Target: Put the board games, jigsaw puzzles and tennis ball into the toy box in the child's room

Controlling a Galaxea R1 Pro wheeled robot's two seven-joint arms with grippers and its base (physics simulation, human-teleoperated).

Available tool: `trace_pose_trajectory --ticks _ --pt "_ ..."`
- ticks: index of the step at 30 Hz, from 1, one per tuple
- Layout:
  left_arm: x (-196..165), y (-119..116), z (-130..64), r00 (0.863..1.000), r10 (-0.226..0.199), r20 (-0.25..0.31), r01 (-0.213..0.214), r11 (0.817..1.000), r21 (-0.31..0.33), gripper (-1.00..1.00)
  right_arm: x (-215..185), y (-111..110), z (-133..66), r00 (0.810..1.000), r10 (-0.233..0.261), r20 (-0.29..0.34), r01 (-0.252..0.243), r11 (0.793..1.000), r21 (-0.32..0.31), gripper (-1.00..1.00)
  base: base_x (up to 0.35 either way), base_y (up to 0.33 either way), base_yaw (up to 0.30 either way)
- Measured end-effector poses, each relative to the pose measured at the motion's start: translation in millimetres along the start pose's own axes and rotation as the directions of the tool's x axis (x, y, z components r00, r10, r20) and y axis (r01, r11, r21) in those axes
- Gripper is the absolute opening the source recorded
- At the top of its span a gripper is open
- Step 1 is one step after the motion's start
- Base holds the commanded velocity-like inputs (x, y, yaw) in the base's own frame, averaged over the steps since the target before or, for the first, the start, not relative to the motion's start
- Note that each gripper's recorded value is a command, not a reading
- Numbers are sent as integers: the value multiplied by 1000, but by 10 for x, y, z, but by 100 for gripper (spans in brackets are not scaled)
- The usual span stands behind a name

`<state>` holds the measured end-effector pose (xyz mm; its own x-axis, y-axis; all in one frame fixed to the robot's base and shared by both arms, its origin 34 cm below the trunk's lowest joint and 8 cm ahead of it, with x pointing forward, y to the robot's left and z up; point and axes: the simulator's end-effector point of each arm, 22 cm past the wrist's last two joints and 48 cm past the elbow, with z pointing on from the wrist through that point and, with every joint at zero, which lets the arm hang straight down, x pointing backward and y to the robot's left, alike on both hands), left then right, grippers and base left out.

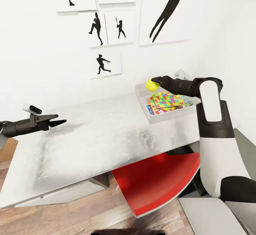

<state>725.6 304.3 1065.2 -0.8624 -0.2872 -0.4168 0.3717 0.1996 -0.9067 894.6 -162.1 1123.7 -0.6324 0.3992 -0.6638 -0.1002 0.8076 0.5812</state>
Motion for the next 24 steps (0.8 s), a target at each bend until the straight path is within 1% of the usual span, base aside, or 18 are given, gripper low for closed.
trace_pose_trajectory --ticks 3,8,15,17,21,24 --pt "146 70 -34 1000 -31 -4 31 999 -8 100 74 29 -43 1000 20 -10 -20 999 -30 -100 0 0 0" --pt "388 171 -88 997 -75 -13 75 997 -23 100 94 75 -101 1000 23 -8 -23 999 -46 -100 0 0 0" --pt "453 161 -118 998 -67 -13 66 997 -27 100 48 161 -175 1000 12 6 -11 998 -57 -100 0 0 0" --pt "445 145 -131 998 -62 -12 62 998 -28 100 105 138 -178 1000 15 -2 -15 998 -54 -100 0 0 0" --pt "413 114 -181 999 -51 -8 51 998 -36 100 427 -43 -158 998 44 -48 -46 999 -29 -100 0 0 0" --pt "394 85 -197 999 -45 -5 45 998 -37 100 485 -47 -171 997 50 -56 -52 998 -34 -100 0 0 0"
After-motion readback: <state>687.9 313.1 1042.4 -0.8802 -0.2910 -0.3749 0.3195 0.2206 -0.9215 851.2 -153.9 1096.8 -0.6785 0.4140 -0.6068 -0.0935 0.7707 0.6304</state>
